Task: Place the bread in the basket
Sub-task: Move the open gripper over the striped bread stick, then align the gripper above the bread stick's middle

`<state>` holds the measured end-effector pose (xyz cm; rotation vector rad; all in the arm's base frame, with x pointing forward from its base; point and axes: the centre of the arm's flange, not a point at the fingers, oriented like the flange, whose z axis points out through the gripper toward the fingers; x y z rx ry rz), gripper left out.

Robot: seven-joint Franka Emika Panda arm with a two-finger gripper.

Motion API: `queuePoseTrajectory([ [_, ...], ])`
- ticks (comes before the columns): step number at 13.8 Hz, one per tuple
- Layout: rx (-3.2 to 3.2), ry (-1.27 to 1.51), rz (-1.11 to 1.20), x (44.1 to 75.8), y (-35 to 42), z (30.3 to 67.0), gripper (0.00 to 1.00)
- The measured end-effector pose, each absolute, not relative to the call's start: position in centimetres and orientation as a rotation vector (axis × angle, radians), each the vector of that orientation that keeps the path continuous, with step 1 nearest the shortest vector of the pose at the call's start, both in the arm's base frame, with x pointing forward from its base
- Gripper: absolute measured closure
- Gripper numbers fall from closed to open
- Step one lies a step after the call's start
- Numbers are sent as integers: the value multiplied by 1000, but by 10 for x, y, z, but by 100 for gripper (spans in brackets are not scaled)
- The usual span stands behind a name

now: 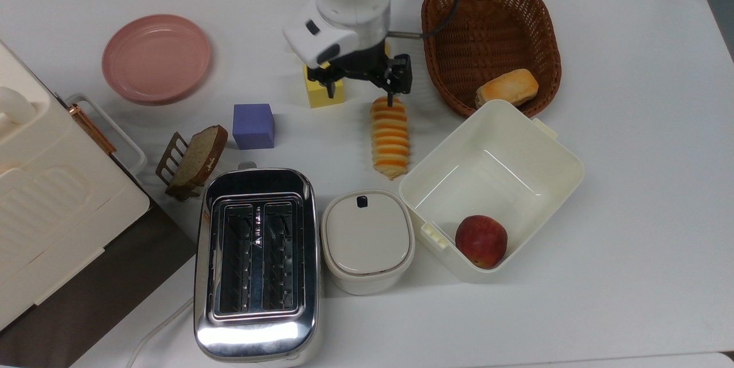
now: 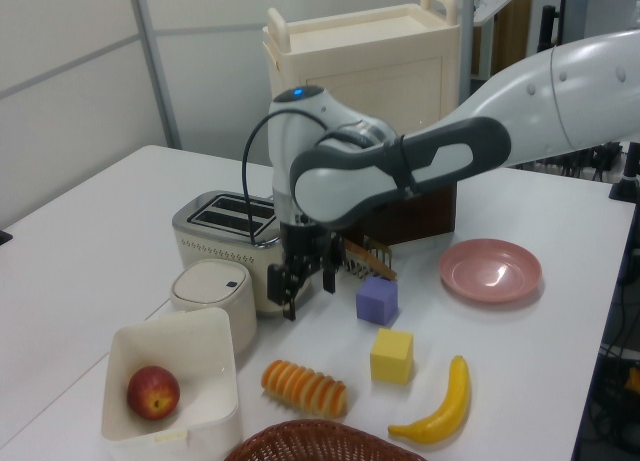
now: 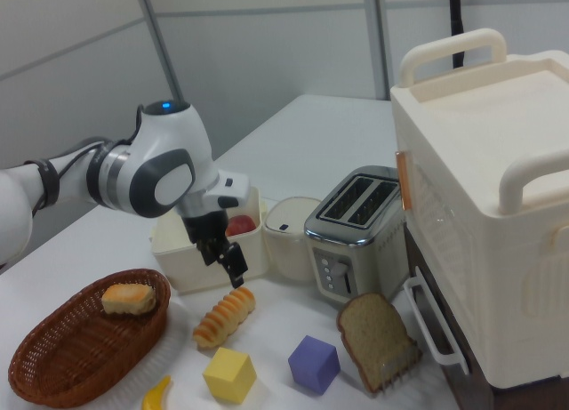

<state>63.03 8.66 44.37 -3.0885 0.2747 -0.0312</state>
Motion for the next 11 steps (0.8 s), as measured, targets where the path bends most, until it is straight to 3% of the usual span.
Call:
queuePoseTrajectory([
  [11,-3192,64,-22,602,133,375,0],
])
